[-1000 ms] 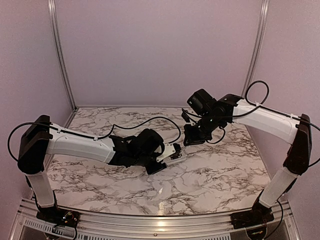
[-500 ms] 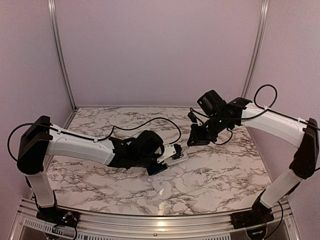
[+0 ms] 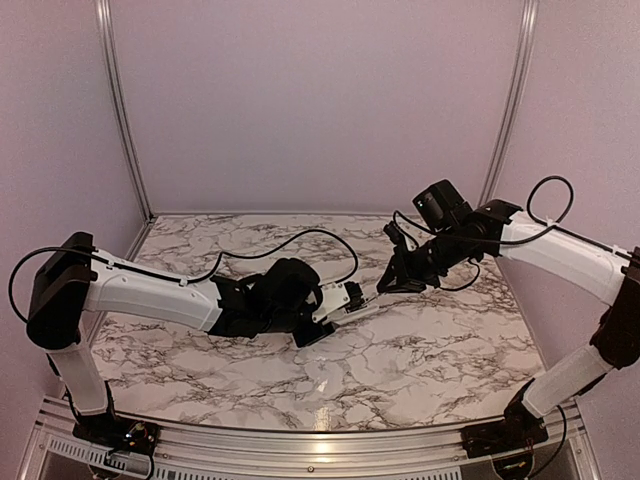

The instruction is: Unload the batteries from the remote control

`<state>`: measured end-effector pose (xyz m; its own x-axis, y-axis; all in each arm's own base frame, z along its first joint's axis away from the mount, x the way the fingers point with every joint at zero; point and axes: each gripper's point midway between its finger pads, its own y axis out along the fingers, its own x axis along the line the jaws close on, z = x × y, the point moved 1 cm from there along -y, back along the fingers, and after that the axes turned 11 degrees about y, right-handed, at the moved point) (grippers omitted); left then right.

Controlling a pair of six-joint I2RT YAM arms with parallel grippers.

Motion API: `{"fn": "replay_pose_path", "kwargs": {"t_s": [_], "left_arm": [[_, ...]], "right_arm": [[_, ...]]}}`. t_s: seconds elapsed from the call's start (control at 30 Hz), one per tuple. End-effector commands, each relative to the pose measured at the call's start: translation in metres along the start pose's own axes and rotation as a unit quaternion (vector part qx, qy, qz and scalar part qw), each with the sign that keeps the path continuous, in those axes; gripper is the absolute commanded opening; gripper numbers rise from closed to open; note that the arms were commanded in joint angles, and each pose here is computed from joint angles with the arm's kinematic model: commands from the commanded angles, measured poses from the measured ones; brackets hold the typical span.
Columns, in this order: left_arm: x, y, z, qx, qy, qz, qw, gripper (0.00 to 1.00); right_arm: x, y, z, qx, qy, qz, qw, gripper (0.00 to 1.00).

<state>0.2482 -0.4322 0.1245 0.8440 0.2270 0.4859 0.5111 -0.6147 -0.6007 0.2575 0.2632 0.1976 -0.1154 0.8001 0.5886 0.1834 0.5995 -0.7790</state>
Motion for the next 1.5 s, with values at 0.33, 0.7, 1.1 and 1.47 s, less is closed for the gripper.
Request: {"fn": "replay_pose_path", "kwargs": {"t_s": [0.33, 0.7, 1.1, 1.47], "left_arm": [[0.009, -0.008, -0.010, -0.007, -0.009, -0.020, 1.000, 0.00], [0.005, -0.008, -0.009, -0.001, -0.008, -0.016, 1.000, 0.00], [0.002, -0.005, -0.003, 0.015, -0.001, -0.013, 1.000, 0.00], [0.003, -0.004, -0.004, 0.014, 0.002, -0.012, 1.000, 0.00]], "right_arm": [[0.008, -0.024, -0.021, -0.049, -0.011, 0.024, 0.998, 0.00], [0.015, -0.008, -0.023, -0.045, -0.036, 0.068, 0.996, 0.00], [0.014, 0.002, -0.019, -0.044, -0.047, 0.102, 0.993, 0.00], [0.014, 0.007, -0.022, -0.044, -0.050, 0.113, 0.991, 0.00]]}}
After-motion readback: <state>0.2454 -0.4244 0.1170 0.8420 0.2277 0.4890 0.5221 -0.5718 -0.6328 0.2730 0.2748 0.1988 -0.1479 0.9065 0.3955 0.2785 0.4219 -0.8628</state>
